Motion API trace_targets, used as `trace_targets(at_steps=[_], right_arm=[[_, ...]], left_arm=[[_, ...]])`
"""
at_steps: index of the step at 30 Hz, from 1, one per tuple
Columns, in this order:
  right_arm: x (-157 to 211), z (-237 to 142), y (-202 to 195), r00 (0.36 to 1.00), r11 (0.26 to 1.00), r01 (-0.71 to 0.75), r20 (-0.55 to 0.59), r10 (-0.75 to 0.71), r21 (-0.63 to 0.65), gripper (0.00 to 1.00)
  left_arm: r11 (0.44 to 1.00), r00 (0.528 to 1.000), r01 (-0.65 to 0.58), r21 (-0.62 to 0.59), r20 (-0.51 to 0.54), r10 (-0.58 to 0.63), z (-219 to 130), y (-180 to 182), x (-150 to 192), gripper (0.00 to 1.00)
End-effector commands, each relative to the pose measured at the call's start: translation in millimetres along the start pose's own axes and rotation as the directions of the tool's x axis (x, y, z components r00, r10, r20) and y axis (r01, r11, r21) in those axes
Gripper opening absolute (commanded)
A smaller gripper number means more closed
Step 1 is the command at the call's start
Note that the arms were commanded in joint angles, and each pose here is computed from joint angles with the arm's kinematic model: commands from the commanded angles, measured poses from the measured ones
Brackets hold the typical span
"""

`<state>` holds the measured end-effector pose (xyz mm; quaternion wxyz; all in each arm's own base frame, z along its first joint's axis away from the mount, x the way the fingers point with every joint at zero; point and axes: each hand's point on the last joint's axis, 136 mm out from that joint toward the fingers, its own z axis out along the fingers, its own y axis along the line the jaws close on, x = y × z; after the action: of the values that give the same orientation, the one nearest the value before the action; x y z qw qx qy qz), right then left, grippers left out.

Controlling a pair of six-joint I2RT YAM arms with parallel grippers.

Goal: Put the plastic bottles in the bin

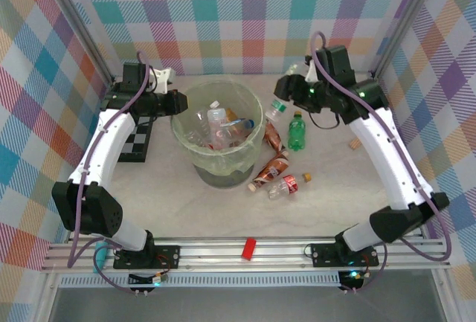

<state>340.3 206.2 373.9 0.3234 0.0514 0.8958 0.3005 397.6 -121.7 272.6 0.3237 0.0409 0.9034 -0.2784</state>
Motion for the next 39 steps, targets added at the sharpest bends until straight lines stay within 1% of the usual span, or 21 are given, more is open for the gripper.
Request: trace_targets(at_steps=[1,5,9,15,17,18,21,22,26,29,32,35,38,39], right_arm=[[-10,-3,57,0.995,0.981,0.102,0.026,-0.1,-0.162,0.43],[3,17,92,0.985,0.963,0.154,-0.038,-0.166,-0.222,0.43],[30,42,108,0.96,0.952,0.204,-0.144,-0.241,-0.229,0.43],[64,67,91,0.915,0.956,0.244,-0.288,-0.282,-0.16,0.46],[73,70,88,0.897,0.952,0.258,-0.325,-0.3,-0.165,0.47],[78,71,86,0.885,0.949,0.266,-0.346,-0.31,-0.169,0.48],[84,74,74,0.867,0.947,0.297,-0.381,-0.322,-0.125,0.54],[84,73,71,0.863,0.945,0.309,-0.385,-0.327,-0.111,0.58],[80,69,68,0.861,0.936,0.339,-0.371,-0.349,-0.094,0.76],[75,63,71,0.861,0.928,0.357,-0.348,-0.37,-0.104,0.83],[68,58,76,0.865,0.921,0.374,-0.316,-0.39,-0.112,0.86],[62,54,82,0.869,0.915,0.384,-0.285,-0.404,-0.124,0.87],[55,55,85,0.875,0.91,0.395,-0.253,-0.414,-0.122,0.84],[53,56,87,0.878,0.911,0.394,-0.241,-0.413,-0.122,0.82]], left_arm=[[0.997,0.993,0.065,-0.042,-0.093,-0.069,10,17,24,0.15],[0.997,0.993,0.066,-0.043,-0.093,-0.07,11,17,24,0.15],[0.997,0.993,0.066,-0.045,-0.093,-0.07,11,17,24,0.15],[0.997,0.993,0.069,-0.043,-0.093,-0.072,11,17,23,0.15],[0.997,0.993,0.07,-0.04,-0.094,-0.073,11,17,23,0.15],[0.997,0.993,0.07,-0.04,-0.094,-0.074,12,17,23,0.15],[0.997,0.993,0.071,-0.041,-0.094,-0.075,12,17,24,0.15],[0.997,0.993,0.071,-0.041,-0.094,-0.075,12,17,23,0.15],[0.996,0.992,0.075,-0.04,-0.094,-0.078,13,17,23,0.15],[0.997,0.993,0.073,-0.039,-0.091,-0.077,13,16,22,0.15],[0.997,0.993,0.073,-0.038,-0.092,-0.077,13,16,23,0.15],[0.996,0.992,0.074,-0.039,-0.099,-0.078,13,17,24,0.15],[0.997,0.992,0.073,-0.039,-0.1,-0.077,13,17,24,0.15],[0.996,0.992,0.074,-0.04,-0.101,-0.078,13,17,25,0.15]])
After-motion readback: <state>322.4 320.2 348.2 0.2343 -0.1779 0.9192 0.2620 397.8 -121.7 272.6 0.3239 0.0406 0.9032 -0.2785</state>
